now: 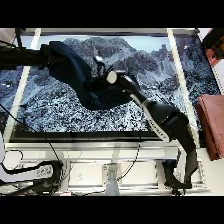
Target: Fold the clothes and pants, and hang the long-sleeved shirts on hangers.
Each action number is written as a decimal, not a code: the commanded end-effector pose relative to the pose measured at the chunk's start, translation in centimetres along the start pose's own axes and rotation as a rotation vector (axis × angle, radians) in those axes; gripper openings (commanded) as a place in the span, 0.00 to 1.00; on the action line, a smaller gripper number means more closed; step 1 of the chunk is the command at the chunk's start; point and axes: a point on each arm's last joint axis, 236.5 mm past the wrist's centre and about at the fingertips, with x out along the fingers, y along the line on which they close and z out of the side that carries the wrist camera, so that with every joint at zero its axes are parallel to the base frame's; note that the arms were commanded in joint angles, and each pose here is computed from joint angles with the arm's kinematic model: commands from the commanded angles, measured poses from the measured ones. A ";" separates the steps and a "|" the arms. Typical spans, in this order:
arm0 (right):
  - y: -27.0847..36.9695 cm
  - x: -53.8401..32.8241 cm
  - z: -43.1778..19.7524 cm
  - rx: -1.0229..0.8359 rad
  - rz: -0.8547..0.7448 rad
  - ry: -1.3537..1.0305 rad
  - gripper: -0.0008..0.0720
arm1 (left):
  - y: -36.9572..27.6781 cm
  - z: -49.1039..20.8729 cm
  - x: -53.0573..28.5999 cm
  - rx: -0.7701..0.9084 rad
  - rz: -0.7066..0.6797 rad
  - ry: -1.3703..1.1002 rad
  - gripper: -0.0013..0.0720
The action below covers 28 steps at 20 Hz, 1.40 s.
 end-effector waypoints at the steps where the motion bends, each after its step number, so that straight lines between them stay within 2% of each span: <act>1: 4.9 2.2 -1.7 -0.050 0.053 -0.035 0.08 | 0.4 -0.6 -0.9 -0.011 -0.001 0.024 0.06; 5: 6.1 3.4 -3.2 -0.077 0.059 -0.018 0.08 | 0.9 -1.2 0.7 -0.027 -0.013 0.062 0.06; 9: 2.6 2.7 -1.8 -0.087 -0.006 -0.023 0.08 | 1.5 -2.7 4.0 -0.054 -0.038 0.145 0.06; 15: -8.2 -0.8 -2.2 -0.092 -0.214 0.142 0.08 | 1.9 -3.9 8.0 -0.070 -0.051 0.196 0.06; 18: -12.8 -3.5 -1.8 -0.040 -0.281 0.189 0.08 | 2.2 -3.3 8.2 -0.103 -0.039 0.170 0.06; 25: -16.8 -14.4 5.6 0.024 -0.327 0.003 0.08 | 0.1 -3.7 12.2 -0.101 -0.054 0.154 0.06; 28: -17.1 -20.2 8.5 0.011 -0.347 -0.103 0.08 | -4.2 -4.2 15.6 -0.143 -0.175 0.142 0.06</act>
